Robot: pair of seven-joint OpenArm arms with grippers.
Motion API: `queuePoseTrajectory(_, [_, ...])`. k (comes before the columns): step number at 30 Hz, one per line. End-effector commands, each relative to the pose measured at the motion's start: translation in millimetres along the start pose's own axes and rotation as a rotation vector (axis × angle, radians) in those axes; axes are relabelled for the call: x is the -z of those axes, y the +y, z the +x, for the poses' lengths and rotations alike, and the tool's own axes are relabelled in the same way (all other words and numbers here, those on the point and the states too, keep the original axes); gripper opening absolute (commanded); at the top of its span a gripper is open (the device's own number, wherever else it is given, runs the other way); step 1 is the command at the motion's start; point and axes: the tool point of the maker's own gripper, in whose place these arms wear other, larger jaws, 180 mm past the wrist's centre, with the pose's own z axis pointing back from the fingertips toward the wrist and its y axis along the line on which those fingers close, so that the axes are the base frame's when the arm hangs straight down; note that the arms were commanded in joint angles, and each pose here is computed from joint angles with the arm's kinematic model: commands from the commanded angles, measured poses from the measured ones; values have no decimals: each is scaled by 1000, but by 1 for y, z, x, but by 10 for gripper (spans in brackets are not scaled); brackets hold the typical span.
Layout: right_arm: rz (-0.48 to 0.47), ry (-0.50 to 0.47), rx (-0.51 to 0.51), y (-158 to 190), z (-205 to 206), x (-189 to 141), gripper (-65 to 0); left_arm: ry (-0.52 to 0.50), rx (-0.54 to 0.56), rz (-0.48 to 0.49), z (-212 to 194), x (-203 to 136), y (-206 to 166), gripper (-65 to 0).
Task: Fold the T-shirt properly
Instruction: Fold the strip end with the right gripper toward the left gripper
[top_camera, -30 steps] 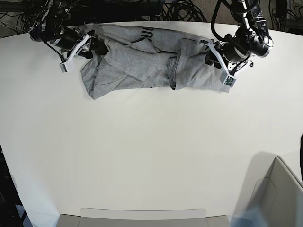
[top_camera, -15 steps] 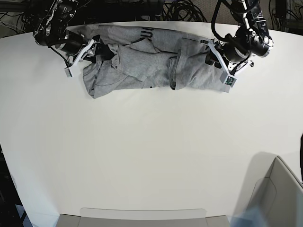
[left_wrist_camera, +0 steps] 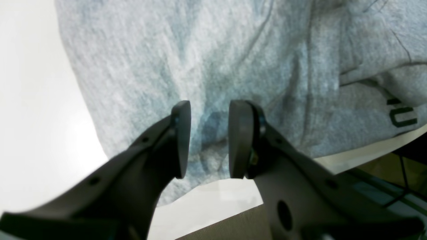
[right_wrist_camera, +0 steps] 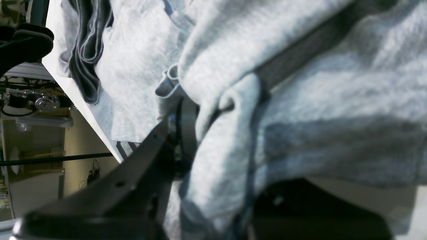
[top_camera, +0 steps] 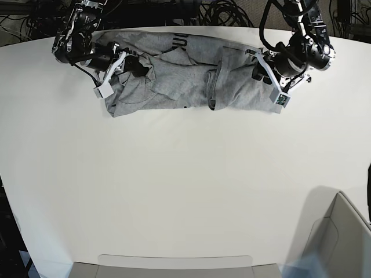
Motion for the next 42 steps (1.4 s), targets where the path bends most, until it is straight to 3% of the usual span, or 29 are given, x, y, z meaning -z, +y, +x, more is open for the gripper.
queuePoseTrajectory(1, [-95,108,-14,-21,-18,-7,-650,-36,10,0,10,-4,0,-459])
queuePoseTrajectory(6, [-213,19,13,-55,12,-36,-650,-36,10,0,10,-4,0,-459])
queuePoseTrajectory(13, [-396,-55,-67,-101,69,-96,-650,-36,7,2,10,-4,0,-459])
queuePoseTrajectory(17, [-470,-84,-144,-106,96,-124,-650,-36,6,2,10,-4,0,-459])
queuePoseTrajectory(21, [-535,-162,-141,-90,120,-143,-650,-36,6,2,10,-4,0,-459])
queuePoseTrajectory(26, [-539,-182,-131,-56,134,-135,-650,-36,7,3,10,-4,1,-459])
queuePoseTrajectory(34, [-424,-47,-60,-3,101,-73,-650,-32,4,5,7,-4,2,-459])
queuePoseTrajectory(42, [-366,-48,-5,32,105,-51,-650,-21,25,20,6,-7,8,-459])
